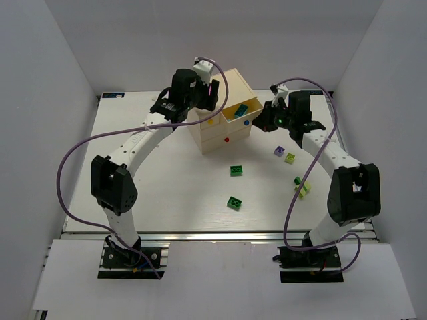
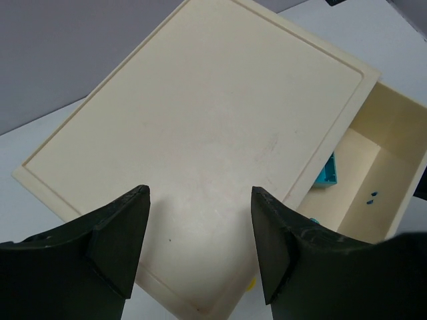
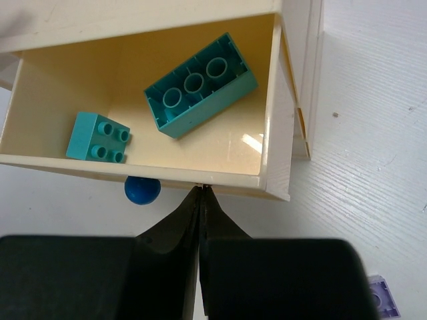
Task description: Sort the legos into containers by color
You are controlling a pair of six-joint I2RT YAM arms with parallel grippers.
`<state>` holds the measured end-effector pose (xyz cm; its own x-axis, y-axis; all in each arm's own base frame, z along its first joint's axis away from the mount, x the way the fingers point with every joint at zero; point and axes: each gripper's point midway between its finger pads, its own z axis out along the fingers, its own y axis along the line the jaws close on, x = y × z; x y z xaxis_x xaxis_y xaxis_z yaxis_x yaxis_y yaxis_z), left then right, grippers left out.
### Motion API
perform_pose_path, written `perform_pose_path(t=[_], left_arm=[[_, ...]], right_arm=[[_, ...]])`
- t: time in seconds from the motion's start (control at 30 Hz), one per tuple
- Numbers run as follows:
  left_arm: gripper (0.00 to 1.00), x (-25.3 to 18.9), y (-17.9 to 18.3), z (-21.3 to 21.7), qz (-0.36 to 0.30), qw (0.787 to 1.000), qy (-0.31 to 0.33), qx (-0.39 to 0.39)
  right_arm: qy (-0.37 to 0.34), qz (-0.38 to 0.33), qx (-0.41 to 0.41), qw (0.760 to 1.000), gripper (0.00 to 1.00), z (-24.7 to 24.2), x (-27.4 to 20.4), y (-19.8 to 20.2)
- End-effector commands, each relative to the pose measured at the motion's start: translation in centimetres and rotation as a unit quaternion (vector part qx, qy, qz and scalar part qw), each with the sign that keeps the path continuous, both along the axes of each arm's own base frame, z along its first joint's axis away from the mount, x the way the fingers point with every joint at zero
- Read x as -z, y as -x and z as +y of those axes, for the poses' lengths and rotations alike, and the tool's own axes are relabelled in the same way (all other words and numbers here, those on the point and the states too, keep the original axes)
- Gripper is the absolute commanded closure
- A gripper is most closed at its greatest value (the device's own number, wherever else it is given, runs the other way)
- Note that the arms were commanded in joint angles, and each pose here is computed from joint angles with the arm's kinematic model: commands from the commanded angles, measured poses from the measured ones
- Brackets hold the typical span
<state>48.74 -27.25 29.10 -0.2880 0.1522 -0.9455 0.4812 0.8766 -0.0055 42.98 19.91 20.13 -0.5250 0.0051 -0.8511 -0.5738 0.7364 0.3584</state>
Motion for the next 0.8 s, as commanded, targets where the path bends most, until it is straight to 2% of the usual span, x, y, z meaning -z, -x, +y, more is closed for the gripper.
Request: perform_pose_path(t=[0.0, 0.23, 0.47, 0.5, 0.53, 0.77], left_arm=[[0.28, -0.8, 0.5, -0.4, -0.011, 0.999, -0.007, 0.03], [0.28, 3.0, 0.3, -1.4, 0.029, 0.997, -0.036, 0.061], [0.27, 1.6, -1.4, -1.0, -0.003, 0.999, -0.021, 0.035], [0.27, 2.8, -1.6, -1.4, 0.013, 0.999, -0.025, 0.041], [0.28, 1.5, -1.7, -2.3, 0.007, 0.998, -0.015, 0.06], [0.29, 6.9, 0.1, -4.2, 0.092, 0.987, -0.022, 0.129]], right_arm=[[-0.015, -0.046, -0.01, 0.999, 0.98, 0.9, -3.0, -1.4], [-0.033, -0.043, -0.031, 0.998, 0.98, 1.9, -3.2, -1.5], [-0.043, -0.048, -0.034, 0.997, 0.98, 2.3, -3.7, -1.6], [-0.044, -0.05, -0.034, 0.997, 0.98, 2.3, -3.9, -1.6], [-0.045, -0.048, -0.035, 0.997, 0.98, 2.3, -3.9, -1.6], [-0.046, -0.048, -0.037, 0.997, 0.98, 2.7, -3.5, -2.0]])
